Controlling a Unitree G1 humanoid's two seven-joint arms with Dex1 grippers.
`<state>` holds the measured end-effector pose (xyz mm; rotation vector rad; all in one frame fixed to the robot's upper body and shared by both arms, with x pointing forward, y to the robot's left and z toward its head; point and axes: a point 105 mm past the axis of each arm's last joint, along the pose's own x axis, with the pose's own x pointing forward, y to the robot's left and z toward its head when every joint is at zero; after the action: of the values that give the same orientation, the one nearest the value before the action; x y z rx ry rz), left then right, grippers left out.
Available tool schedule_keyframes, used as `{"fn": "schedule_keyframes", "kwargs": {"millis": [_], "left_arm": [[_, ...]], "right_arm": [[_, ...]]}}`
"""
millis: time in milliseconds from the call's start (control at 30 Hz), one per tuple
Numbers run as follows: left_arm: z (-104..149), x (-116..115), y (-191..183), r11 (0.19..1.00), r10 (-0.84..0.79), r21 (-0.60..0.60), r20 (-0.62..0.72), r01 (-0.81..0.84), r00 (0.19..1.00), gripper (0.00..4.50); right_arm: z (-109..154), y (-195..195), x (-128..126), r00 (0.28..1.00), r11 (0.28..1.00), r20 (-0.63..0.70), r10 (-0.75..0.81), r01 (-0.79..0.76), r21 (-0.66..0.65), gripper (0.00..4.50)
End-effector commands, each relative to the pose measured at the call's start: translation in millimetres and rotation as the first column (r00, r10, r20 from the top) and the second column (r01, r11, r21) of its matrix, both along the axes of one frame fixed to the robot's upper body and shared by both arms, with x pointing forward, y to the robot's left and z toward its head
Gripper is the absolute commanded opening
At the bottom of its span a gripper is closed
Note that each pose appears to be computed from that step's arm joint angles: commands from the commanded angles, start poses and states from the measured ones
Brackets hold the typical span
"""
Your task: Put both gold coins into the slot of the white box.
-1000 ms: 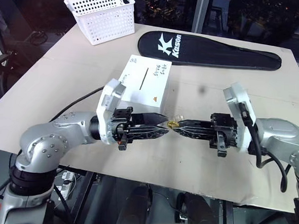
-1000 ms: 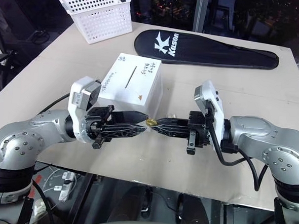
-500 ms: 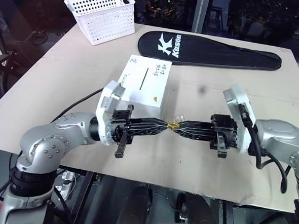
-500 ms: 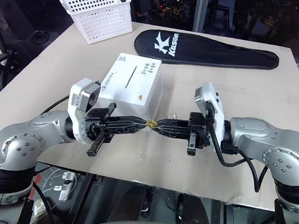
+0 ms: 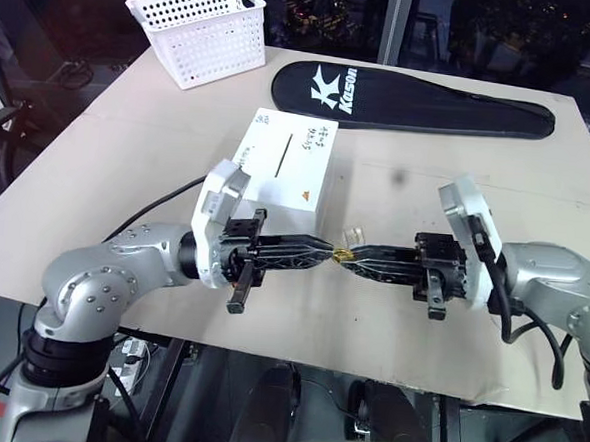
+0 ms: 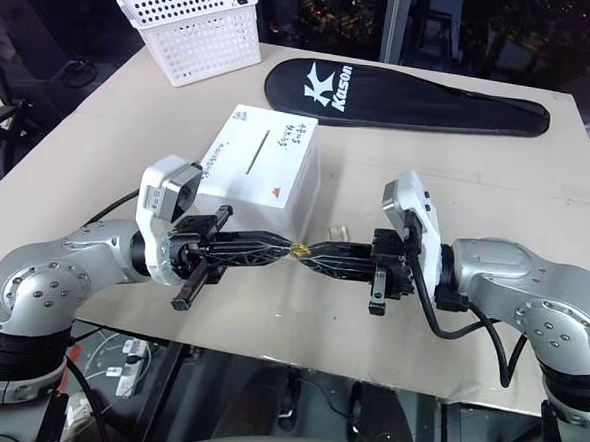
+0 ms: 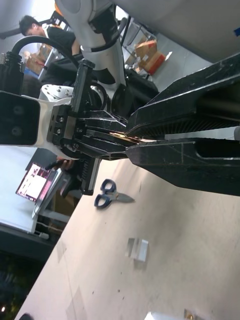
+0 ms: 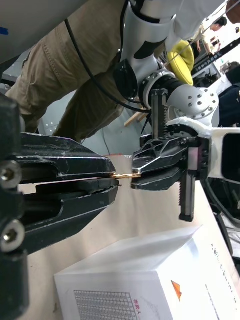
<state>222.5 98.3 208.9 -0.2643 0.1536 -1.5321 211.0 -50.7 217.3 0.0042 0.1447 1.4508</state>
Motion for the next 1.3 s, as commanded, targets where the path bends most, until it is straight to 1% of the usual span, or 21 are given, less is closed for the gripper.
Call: {"fn": "schedule_keyframes", "kwargs": {"millis": [33, 467, 867, 1000, 1033, 1067, 1100, 1133, 1233, 1300], "left_arm": [[5.9, -7.1, -2.3, 0.999, -0.036, 0.000, 0.039, 0.036, 0.999, 0.25], [4.9, -4.5, -4.2, 0.999, -0.041, 0.001, 0.047, 0.041, 0.998, 0.25], [9.9, -2.3, -3.4, 0.999, -0.033, -0.016, 0.048, 0.034, 0.998, 0.25], [10.1, -4.1, 0.4, 0.999, -0.052, -0.013, 0.031, 0.053, 0.998, 0.25], [8.3, -3.0, 0.7, 0.999, -0.041, -0.011, 0.038, 0.041, 0.998, 0.75], [6.7, -2.4, 0.6, 0.999, -0.031, -0.009, 0.044, 0.032, 0.999, 1.02], [5.2, -3.1, 0.4, 0.999, -0.031, -0.008, 0.043, 0.032, 0.999, 1.44], [3.8, -4.7, 0.5, 0.999, -0.040, -0.004, 0.040, 0.040, 0.998, 1.67], [2.8, -6.2, 1.2, 0.999, -0.047, -0.002, 0.035, 0.047, 0.998, 1.67], [3.0, -6.1, 2.8, 0.999, -0.046, -0.004, 0.035, 0.046, 0.998, 1.03]], "right_arm": [[9.2, 5.4, -6.6, 0.998, 0.999, 0.047, 0.034, -0.035, 0.020, 0.00], [17.4, 8.5, -3.9, 0.997, 0.998, 0.051, 0.052, -0.053, 0.020, 0.00], [12.0, 8.2, -4.8, 0.998, 0.998, 0.035, 0.056, -0.056, 0.010, 0.00], [11.3, 6.3, -3.2, 0.998, 0.999, 0.035, 0.043, -0.043, 0.008, 0.00], [11.4, 5.2, -2.1, 0.999, 0.999, 0.036, 0.037, -0.037, 0.010, 0.00], [11.4, 4.5, -1.5, 0.999, 0.999, 0.037, 0.033, -0.034, 0.010, 0.00], [11.3, 4.1, -1.0, 0.999, 0.999, 0.037, 0.031, -0.032, 0.010, 0.00], [11.2, 3.9, -0.8, 0.999, 0.999, 0.037, 0.030, -0.030, 0.010, 0.00], [10.8, 3.8, -1.0, 0.999, 0.999, 0.038, 0.030, -0.030, 0.010, 0.00], [10.4, 3.6, -1.0, 0.999, 1.000, 0.039, 0.029, -0.029, 0.010, 0.00]]}}
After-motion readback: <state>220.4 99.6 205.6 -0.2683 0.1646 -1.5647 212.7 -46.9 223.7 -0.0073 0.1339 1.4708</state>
